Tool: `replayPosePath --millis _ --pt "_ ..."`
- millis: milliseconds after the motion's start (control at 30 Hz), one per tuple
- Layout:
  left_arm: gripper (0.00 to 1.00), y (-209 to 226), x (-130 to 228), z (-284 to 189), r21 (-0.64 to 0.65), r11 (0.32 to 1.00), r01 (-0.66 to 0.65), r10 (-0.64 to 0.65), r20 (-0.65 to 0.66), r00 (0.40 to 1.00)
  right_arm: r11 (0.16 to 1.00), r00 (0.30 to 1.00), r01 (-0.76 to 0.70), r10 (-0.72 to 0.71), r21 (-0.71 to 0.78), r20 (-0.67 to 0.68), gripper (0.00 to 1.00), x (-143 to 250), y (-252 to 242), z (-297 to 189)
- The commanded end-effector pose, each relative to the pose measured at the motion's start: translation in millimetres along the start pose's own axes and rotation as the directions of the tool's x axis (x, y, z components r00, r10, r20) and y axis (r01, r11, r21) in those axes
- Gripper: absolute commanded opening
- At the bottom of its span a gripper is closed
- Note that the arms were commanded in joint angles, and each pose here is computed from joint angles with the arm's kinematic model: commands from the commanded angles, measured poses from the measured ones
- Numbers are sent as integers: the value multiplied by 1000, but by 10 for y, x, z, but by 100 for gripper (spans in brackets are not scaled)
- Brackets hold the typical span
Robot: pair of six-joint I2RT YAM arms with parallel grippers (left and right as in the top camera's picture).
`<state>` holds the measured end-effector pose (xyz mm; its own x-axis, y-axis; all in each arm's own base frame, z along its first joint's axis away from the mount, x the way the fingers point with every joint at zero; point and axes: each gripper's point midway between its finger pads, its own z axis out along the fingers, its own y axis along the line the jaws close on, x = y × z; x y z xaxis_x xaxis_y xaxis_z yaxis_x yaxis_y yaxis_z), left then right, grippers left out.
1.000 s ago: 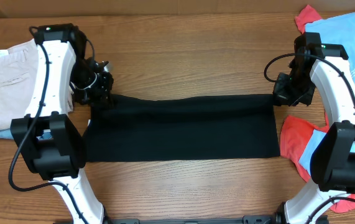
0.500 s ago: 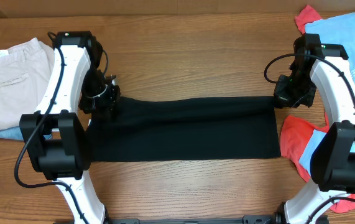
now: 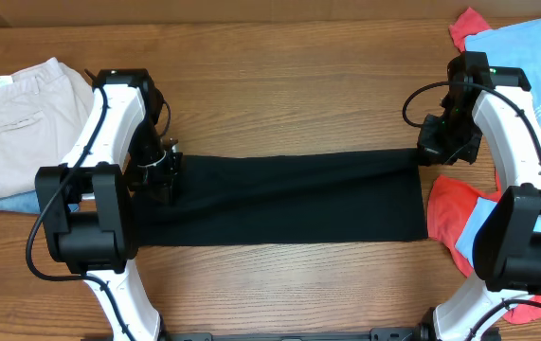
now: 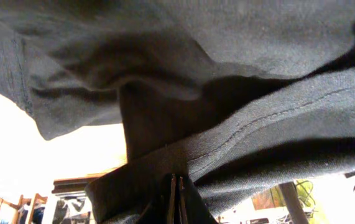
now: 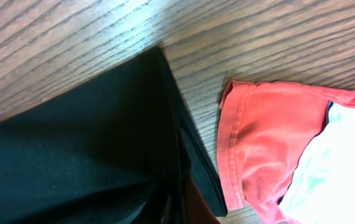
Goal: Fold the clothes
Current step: 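Press and smooth the folded shirt's edges with both grippers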
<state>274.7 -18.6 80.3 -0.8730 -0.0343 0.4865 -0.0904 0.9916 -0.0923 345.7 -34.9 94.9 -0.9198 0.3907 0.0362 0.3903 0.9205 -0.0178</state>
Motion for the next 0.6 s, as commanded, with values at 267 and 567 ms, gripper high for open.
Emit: replayPosePath --millis 267,567 --pt "4 99 30 -81 -51 998 23 -21 40 999 1000 1000 -1 1 27 -2 4 74 -95 -142" --pt "4 97 17 -81 -50 998 22 -20 45 999 1000 1000 0 1 31 -15 4 106 -104 -142"
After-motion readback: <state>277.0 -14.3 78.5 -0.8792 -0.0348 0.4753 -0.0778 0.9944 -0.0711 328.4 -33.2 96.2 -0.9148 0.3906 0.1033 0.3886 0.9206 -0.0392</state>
